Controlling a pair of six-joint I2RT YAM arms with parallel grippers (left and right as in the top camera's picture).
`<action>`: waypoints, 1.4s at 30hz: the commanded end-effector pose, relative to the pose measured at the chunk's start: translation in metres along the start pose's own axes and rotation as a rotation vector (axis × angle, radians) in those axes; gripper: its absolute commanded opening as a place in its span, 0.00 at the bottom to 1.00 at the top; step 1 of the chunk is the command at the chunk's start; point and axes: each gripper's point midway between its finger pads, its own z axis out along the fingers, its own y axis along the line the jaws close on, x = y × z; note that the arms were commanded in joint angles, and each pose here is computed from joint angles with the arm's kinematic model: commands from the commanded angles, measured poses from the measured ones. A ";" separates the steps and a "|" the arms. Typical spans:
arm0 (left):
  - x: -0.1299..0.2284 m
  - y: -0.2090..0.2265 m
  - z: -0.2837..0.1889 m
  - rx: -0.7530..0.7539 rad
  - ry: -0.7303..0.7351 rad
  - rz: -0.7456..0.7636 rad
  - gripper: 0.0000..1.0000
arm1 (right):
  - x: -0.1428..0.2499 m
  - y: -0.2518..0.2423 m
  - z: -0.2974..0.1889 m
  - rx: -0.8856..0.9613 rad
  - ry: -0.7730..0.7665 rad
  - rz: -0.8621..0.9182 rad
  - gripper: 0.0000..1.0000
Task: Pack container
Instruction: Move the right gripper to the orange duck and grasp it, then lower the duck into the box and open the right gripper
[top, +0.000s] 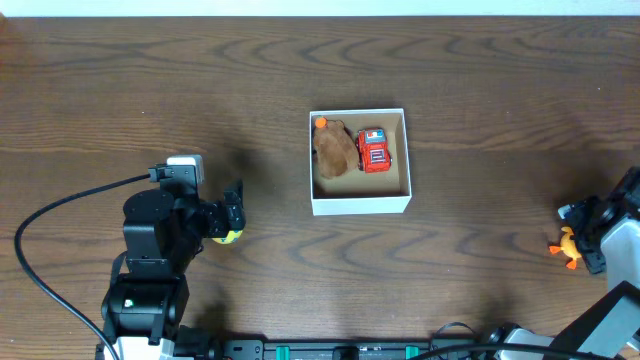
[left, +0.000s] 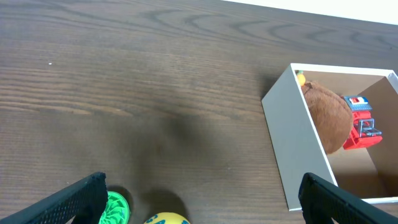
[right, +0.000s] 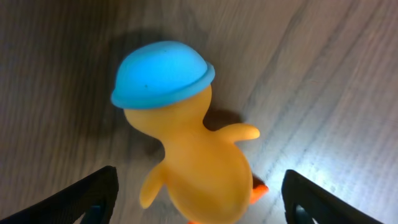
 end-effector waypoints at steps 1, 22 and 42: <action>-0.010 -0.004 -0.005 0.011 -0.019 -0.001 0.98 | 0.010 -0.007 0.010 0.008 0.005 -0.006 0.79; -0.009 -0.004 -0.005 0.010 -0.016 -0.001 0.98 | 0.013 0.033 -0.007 -0.152 0.013 -0.125 0.01; -0.009 -0.004 -0.005 0.010 -0.016 -0.001 0.98 | 0.181 0.242 -0.226 -0.806 -0.284 -1.157 0.01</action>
